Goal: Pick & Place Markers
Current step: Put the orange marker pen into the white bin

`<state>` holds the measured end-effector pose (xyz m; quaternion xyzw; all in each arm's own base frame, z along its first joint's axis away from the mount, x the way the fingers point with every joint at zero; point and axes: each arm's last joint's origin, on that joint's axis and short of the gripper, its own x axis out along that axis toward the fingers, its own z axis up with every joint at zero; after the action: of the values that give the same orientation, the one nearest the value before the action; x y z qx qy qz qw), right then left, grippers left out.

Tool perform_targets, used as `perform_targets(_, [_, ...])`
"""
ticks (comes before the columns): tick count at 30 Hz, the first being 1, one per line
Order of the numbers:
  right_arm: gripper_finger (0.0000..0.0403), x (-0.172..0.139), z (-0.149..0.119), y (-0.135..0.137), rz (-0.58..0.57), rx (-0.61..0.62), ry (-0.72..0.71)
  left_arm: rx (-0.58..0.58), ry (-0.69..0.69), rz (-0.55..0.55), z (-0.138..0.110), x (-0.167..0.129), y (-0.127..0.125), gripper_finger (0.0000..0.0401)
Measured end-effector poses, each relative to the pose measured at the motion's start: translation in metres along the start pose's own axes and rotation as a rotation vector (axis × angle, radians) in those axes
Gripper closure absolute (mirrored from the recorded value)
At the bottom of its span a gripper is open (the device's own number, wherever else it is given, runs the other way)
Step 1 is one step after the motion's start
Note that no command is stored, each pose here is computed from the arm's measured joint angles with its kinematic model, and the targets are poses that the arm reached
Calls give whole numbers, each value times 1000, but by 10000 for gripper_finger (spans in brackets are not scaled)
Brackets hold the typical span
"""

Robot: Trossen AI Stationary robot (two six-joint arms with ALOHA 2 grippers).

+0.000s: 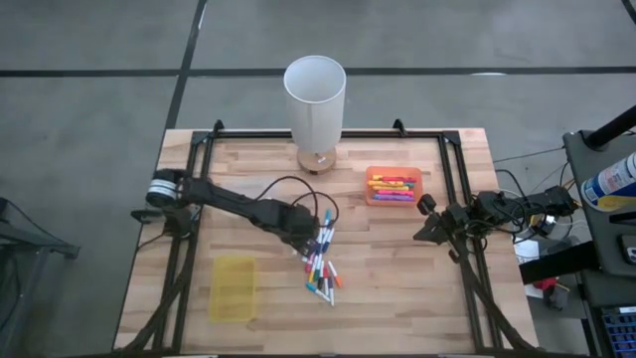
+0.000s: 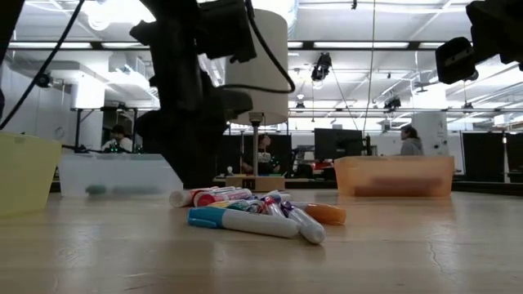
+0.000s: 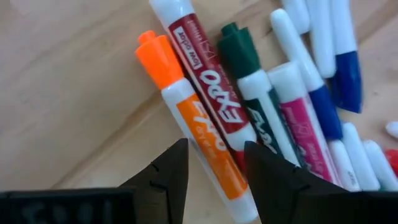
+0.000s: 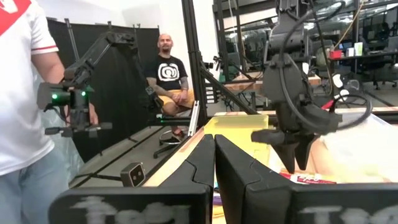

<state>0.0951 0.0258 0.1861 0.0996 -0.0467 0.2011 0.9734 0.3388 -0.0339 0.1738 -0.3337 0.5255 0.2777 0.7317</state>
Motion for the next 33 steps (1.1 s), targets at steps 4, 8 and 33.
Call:
perform_targets(4, [394,0,0,0,0,0,0,-32,6,13,0,5,0,253])
perform_targets(8, [394,0,0,0,0,0,0,-36,7,13,-1,6,0,253])
perform_targets(33, [394,0,0,0,0,0,1,6,52,90,-10,11,11,253])
